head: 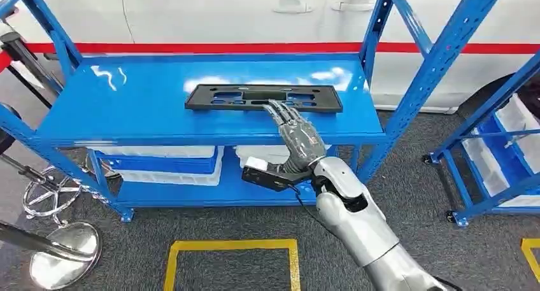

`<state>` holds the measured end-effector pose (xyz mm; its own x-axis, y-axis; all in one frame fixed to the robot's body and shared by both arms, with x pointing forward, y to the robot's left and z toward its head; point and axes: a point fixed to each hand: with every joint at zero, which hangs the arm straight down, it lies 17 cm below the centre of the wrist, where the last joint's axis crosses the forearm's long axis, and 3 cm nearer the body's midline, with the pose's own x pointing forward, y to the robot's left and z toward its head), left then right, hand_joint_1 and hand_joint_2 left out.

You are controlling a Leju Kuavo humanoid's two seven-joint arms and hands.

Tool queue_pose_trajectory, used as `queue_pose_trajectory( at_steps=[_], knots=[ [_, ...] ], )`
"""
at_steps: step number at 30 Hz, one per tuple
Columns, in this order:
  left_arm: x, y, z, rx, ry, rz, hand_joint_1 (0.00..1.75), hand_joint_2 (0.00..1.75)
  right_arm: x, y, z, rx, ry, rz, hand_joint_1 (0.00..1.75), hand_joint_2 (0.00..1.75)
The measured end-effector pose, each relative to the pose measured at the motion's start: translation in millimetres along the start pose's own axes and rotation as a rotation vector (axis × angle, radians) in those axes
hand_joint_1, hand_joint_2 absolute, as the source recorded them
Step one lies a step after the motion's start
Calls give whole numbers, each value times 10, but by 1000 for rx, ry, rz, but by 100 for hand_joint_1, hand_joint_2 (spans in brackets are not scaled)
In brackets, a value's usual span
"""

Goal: Take the parts from the cabinet and place them on the table.

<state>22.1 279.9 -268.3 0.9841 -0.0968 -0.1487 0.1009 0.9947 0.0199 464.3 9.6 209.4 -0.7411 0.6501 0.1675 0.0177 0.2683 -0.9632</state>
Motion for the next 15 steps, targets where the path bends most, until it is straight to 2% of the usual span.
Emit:
queue_pose_trajectory(
  at_steps=[15],
  knots=[
    [4, -20, -1, -3, 1, 3, 0, 0, -121, 23, -20, 8, 31, -27, 0, 175]
  ],
)
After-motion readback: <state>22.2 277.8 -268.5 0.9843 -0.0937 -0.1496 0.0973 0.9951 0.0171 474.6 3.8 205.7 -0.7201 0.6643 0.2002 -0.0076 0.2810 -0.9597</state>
